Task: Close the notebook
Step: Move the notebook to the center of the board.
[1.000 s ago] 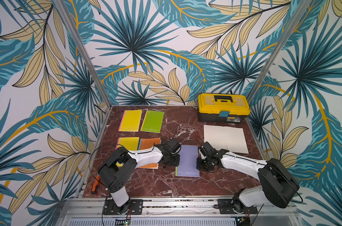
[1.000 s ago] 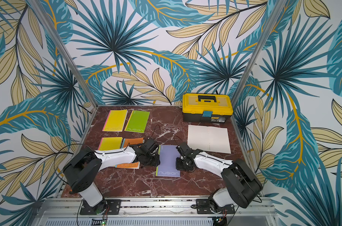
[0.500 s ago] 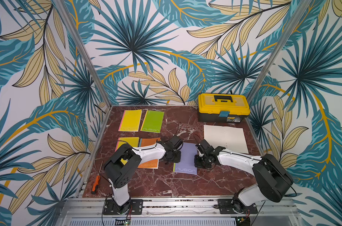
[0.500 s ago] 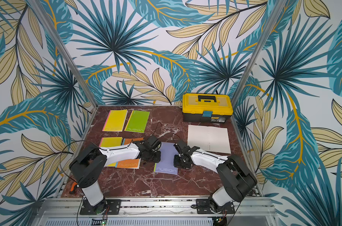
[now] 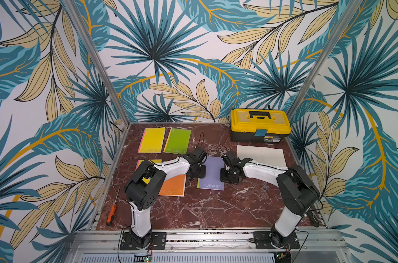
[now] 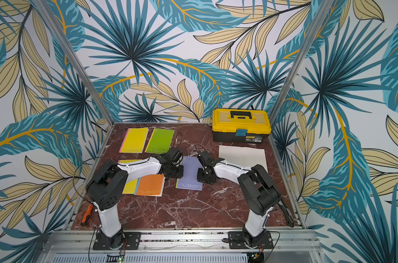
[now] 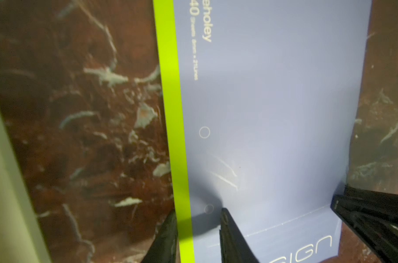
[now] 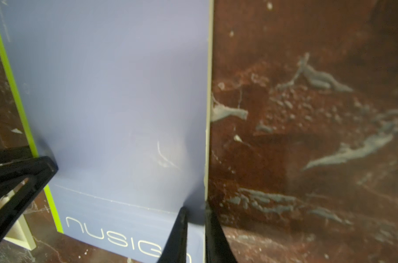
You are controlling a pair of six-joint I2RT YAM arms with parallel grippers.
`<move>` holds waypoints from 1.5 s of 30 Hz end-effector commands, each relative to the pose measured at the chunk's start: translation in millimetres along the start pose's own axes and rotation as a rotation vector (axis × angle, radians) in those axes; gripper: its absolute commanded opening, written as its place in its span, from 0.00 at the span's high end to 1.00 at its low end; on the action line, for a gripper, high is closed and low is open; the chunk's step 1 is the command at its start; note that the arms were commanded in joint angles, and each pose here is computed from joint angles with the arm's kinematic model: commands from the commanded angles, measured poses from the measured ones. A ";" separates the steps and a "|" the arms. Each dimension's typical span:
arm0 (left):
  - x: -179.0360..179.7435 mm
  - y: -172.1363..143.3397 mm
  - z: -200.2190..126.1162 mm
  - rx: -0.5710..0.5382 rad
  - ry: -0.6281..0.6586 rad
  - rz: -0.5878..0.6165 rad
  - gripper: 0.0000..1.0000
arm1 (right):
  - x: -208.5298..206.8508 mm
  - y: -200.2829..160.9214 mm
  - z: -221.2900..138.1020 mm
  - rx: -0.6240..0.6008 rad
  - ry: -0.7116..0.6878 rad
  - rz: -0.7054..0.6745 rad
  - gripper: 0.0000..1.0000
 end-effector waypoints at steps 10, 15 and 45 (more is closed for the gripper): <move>0.8 35.5 31.4 0.088 -0.047 0.023 0.68 | -2.9 58.8 33.0 0.017 0.031 -0.013 0.84; -1.4 54.4 36.1 0.088 -0.049 0.028 0.67 | -5.2 79.4 46.5 0.030 0.044 0.000 0.84; -14.5 139.4 59.9 0.070 -0.112 0.053 0.67 | -5.4 137.9 77.9 0.034 0.091 0.046 0.83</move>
Point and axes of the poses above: each gripper's point midway between its finger pads, its own z axis out along the fingers, its own x axis along the line the jaws close on, y = z × x, the point moved 5 cm from there along -z, back along the fingers, and after that the axes turned 12 degrees about -z, right-handed, at the moved point
